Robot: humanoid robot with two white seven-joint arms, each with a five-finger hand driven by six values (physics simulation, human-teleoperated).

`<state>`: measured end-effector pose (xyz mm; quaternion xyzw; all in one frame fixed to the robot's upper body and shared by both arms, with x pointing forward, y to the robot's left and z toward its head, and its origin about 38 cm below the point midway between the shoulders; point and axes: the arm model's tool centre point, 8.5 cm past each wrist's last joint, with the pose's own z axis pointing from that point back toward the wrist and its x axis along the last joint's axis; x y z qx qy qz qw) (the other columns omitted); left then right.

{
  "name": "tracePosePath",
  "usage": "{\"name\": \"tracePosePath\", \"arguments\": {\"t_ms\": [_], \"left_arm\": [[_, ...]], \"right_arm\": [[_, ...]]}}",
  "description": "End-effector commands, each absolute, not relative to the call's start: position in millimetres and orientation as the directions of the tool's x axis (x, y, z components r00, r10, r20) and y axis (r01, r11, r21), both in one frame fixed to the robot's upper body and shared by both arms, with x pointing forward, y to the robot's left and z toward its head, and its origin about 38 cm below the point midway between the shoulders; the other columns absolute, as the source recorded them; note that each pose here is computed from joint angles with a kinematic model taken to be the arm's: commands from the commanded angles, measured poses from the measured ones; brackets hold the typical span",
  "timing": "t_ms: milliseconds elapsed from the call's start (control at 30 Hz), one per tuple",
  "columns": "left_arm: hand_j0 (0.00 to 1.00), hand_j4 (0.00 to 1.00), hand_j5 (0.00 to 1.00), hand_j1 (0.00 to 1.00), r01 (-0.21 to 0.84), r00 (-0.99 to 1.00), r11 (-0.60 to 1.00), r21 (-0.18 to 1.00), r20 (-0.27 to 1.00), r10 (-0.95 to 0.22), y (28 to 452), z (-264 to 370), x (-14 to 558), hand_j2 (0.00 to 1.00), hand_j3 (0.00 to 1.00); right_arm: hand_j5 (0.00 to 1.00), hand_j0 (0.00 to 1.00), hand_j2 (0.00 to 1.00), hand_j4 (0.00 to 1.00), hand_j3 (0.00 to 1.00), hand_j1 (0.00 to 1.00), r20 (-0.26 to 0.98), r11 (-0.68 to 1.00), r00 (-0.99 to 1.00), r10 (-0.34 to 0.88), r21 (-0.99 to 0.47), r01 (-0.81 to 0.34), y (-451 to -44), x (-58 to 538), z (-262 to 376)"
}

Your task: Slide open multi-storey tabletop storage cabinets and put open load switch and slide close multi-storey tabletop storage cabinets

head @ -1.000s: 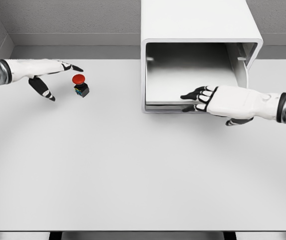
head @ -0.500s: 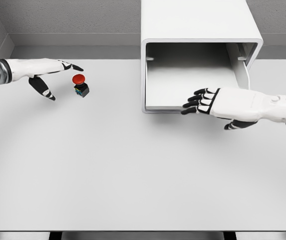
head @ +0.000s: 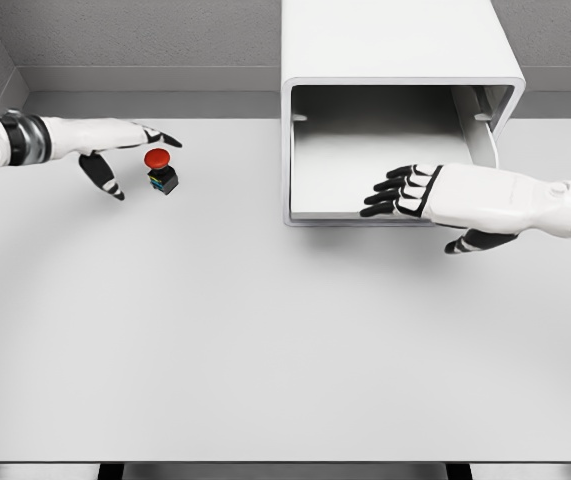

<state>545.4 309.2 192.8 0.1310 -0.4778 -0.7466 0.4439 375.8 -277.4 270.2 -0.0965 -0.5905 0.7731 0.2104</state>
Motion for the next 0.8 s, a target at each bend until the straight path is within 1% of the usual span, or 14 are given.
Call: {"name": "tracePosePath", "arguments": {"t_ms": [0,67,233,267,367,533,600,700,767], "left_arm": [[0.95,0.95,0.95,0.95,0.546,-0.57,-0.152,0.824,0.232,-0.788,303,188,547,0.95,0.95],[0.92,0.92,0.92,0.92,0.547,-0.579,-0.169,0.82,0.225,-0.784,294,184,548,0.92,0.92],[0.92,0.92,0.92,0.92,0.537,-0.602,-0.193,0.821,0.214,-0.769,278,183,551,0.92,0.92],[0.92,0.92,0.92,0.92,0.536,-0.603,-0.192,0.822,0.214,-0.769,277,184,551,0.92,0.92],[0.86,0.86,0.86,0.86,0.535,-0.604,-0.193,0.823,0.213,-0.768,276,184,551,0.86,0.86],[0.85,0.85,0.85,0.85,0.532,-0.61,-0.199,0.823,0.21,-0.764,272,184,552,0.85,0.85],[0.85,0.85,0.85,0.85,0.527,-0.615,-0.22,0.821,0.19,-0.765,271,184,553,0.85,0.85],[0.85,0.85,0.85,0.85,0.524,-0.621,-0.221,0.823,0.192,-0.76,266,184,553,0.85,0.85],[0.81,0.81,0.81,0.81,0.524,-0.622,-0.226,0.821,0.187,-0.76,266,184,553,0.81,0.81]], "right_arm": [[1.0,1.0,1.0,1.0,1.0,1.0,0.108,-0.205,-0.891,0.44,-0.954,-0.217,-278,376,271],[1.0,1.0,1.0,1.0,1.0,1.0,0.108,-0.204,-0.892,0.438,-0.955,-0.216,-277,376,271],[1.0,1.0,1.0,1.0,1.0,1.0,0.107,-0.205,-0.893,0.438,-0.955,-0.215,-277,376,271],[1.0,1.0,1.0,1.0,1.0,1.0,0.11,-0.203,-0.893,0.436,-0.955,-0.216,-276,376,271],[1.0,1.0,1.0,1.0,1.0,1.0,0.117,-0.197,-0.882,0.457,-0.954,-0.228,-277,378,271],[1.0,1.0,1.0,1.0,1.0,1.0,0.129,-0.178,-0.849,0.512,-0.951,-0.252,-281,385,274],[1.0,1.0,1.0,1.0,1.0,1.0,0.131,-0.174,-0.844,0.521,-0.951,-0.256,-282,386,274],[1.0,1.0,1.0,1.0,1.0,1.0,0.131,-0.178,-0.84,0.526,-0.949,-0.259,-282,387,273],[1.0,1.0,1.0,1.0,1.0,1.0,0.135,-0.181,-0.84,0.526,-0.947,-0.265,-282,386,270]]}}
